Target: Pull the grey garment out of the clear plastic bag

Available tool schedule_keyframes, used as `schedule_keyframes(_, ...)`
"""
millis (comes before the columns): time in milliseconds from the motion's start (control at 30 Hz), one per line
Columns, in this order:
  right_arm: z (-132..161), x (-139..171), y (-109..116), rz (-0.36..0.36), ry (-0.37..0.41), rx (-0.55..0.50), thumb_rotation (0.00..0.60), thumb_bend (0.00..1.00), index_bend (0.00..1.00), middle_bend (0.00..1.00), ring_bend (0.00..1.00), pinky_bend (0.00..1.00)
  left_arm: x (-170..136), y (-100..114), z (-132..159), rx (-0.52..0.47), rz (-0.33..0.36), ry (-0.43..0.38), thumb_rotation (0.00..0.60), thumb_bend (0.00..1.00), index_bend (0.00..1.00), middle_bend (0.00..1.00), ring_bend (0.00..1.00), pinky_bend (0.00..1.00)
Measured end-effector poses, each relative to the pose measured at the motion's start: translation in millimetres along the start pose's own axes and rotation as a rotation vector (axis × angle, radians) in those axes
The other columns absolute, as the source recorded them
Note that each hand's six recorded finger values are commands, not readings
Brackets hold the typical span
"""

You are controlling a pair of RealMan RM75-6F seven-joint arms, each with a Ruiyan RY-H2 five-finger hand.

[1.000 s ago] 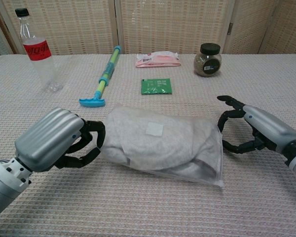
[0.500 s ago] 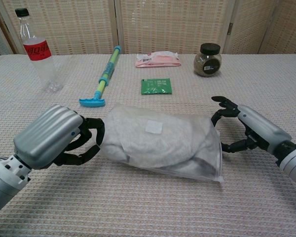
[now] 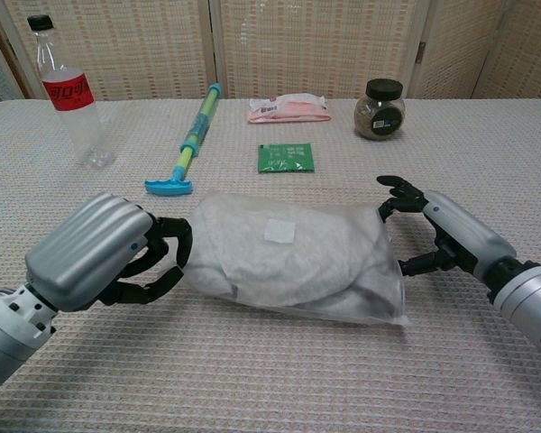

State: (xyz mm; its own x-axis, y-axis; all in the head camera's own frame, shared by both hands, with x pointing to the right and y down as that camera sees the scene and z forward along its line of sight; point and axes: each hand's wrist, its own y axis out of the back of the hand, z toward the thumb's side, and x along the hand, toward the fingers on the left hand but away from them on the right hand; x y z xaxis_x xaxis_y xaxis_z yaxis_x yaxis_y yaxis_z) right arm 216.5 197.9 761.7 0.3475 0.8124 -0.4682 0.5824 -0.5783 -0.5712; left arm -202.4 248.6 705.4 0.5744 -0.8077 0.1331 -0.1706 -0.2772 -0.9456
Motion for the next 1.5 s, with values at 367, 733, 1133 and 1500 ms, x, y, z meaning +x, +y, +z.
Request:
schedule_keyframes(367, 2, 2, 9, -0.032, 0.001, 0.004, 0.600, 0.56, 0.65, 0.08, 0.00, 0.00, 2, 3, -7, 0.008, 0.005, 0.016, 0.600, 0.47, 0.73, 1.00, 1.00, 1.00)
schedule_keyframes(733, -7, 11, 31, -0.046, -0.013, 0.056, 0.600, 0.56, 0.65, 0.08, 0.00, 0.00, 8, 4, -21, 0.036, 0.008, 0.043, 0.600, 0.47, 0.73, 1.00, 1.00, 1.00)
schedule_keyframes(1133, -24, 23, 80, -0.100, -0.033, 0.113, 0.600, 0.56, 0.65, 0.08, 0.00, 0.00, 18, 6, -73, 0.148, -0.006, 0.145, 0.600, 0.47, 0.72, 1.00, 1.00, 1.00)
schedule_keyframes(1500, -42, 33, 139, -0.181, -0.067, 0.228, 0.600, 0.57, 0.65, 0.08, 0.00, 0.00, -8, 32, -155, 0.267, -0.011, 0.312, 0.600, 0.47, 0.72, 1.00, 1.00, 1.00)
